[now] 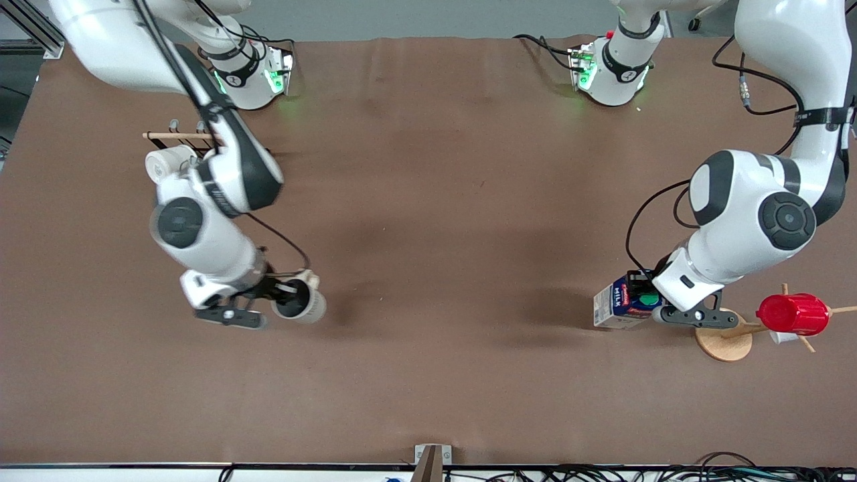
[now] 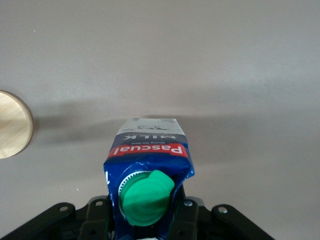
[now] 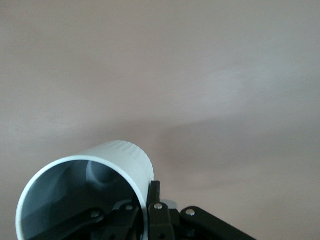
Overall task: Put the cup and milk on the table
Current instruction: 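Carry the mug and milk carton toward the table middle with both grippers, then set the mug down and open the right gripper while the left gripper approaches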
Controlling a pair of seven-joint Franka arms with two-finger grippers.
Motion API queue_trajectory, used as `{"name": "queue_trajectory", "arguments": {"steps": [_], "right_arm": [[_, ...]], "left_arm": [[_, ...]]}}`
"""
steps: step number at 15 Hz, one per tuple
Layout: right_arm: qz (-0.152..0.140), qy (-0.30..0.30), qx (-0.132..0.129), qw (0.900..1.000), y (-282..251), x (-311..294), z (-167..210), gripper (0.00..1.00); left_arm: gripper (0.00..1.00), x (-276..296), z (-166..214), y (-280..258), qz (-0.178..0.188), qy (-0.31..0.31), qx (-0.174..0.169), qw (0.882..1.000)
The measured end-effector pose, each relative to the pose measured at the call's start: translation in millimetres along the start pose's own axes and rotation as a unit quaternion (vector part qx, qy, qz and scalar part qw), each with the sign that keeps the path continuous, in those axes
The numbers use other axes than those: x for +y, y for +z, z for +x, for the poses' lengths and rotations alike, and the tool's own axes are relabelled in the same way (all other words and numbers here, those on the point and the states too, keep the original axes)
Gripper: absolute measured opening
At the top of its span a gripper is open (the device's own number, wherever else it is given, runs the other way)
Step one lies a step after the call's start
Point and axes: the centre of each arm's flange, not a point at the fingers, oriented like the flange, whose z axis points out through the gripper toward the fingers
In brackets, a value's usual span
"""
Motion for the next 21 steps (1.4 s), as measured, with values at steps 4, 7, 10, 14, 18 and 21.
{"name": "queue_trajectory", "arguments": {"steps": [4, 7, 10, 14, 18, 21], "right_arm": [[-0.003, 0.036, 0.003, 0.999, 35.0, -83.5, -39.4, 0.04], [-0.006, 0.049, 0.007, 0.999, 46.3, -121.5, -68.1, 0.04], [-0.013, 0.047, 0.015, 0.999, 48.7, -148.6, -97.2, 0.04], [-0.026, 0.039, 0.02, 0.999, 58.2, -164.0, -123.6, 0.04], [-0.034, 0.031, 0.008, 0.999, 76.4, -167.8, -136.5, 0.04], [-0.036, 0.026, 0.005, 0.999, 81.5, -172.5, -144.8, 0.21]], "left_arm": [[0.41, 36.3, -7.0, -46.0, 0.004, -0.006, -0.012, 1.0], [0.41, 71.6, -11.4, -55.8, 0.004, -0.024, -0.011, 1.0], [0.41, 99.4, -16.1, -50.4, 0.004, -0.044, -0.015, 0.999], [0.41, 151.2, -20.5, -28.8, 0.004, -0.077, -0.027, 0.997], [0.41, 207.3, -23.6, -14.3, 0.0, -0.104, -0.03, 0.994], [0.41, 232.4, -28.1, -6.0, 0.0, -0.119, -0.034, 0.992]]}}
